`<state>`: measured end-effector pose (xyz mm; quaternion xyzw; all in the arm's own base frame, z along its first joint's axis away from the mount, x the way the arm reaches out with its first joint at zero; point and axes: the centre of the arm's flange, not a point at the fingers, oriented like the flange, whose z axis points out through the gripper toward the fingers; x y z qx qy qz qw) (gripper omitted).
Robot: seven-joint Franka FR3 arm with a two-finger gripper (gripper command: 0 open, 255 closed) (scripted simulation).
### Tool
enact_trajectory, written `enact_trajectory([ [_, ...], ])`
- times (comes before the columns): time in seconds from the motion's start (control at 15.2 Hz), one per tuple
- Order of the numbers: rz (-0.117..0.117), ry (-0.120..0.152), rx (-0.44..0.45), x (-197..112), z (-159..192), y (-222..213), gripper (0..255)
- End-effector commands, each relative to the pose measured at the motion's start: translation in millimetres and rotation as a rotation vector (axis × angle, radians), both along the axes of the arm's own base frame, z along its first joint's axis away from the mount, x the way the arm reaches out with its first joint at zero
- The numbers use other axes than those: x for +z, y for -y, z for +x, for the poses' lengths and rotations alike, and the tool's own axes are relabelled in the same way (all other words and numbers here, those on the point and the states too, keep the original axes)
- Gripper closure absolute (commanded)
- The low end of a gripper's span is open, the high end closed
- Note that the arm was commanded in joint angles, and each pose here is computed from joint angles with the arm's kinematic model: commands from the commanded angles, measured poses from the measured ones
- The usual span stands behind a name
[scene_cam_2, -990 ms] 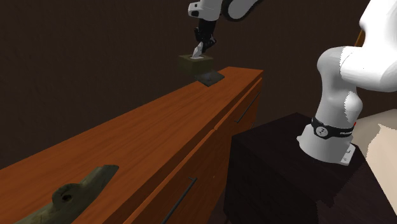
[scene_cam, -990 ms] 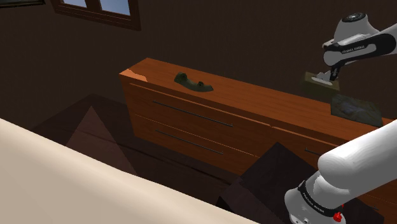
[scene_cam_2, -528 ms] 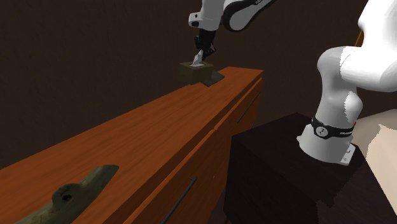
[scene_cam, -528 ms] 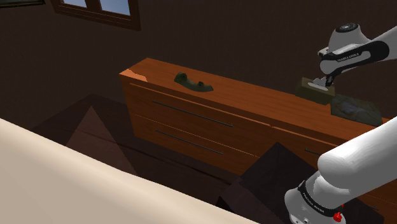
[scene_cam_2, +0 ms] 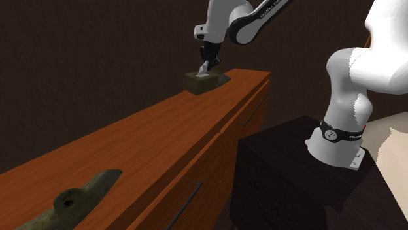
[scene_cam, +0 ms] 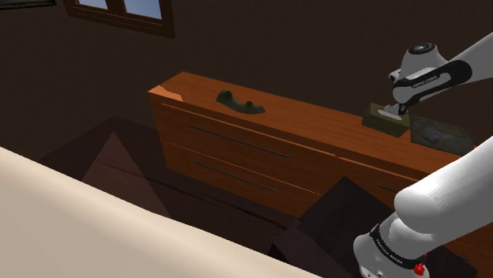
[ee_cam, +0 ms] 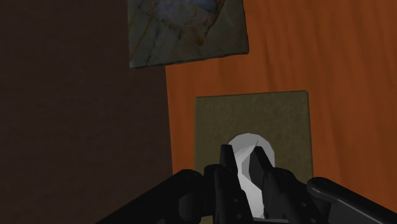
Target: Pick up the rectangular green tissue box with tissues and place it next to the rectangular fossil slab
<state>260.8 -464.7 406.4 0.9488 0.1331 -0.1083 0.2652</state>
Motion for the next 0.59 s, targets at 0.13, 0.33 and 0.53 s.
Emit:
enact_trajectory([
  [0.13, 0.0, 0.001, 0.0, -20.4, -0.4, 0.8, 255],
  [0.33, 0.0, 0.001, 0.0, -36.3, -0.4, 0.8, 255],
  [0.53, 0.0, 0.001, 0.0, -43.2, -0.4, 0.8, 255],
])
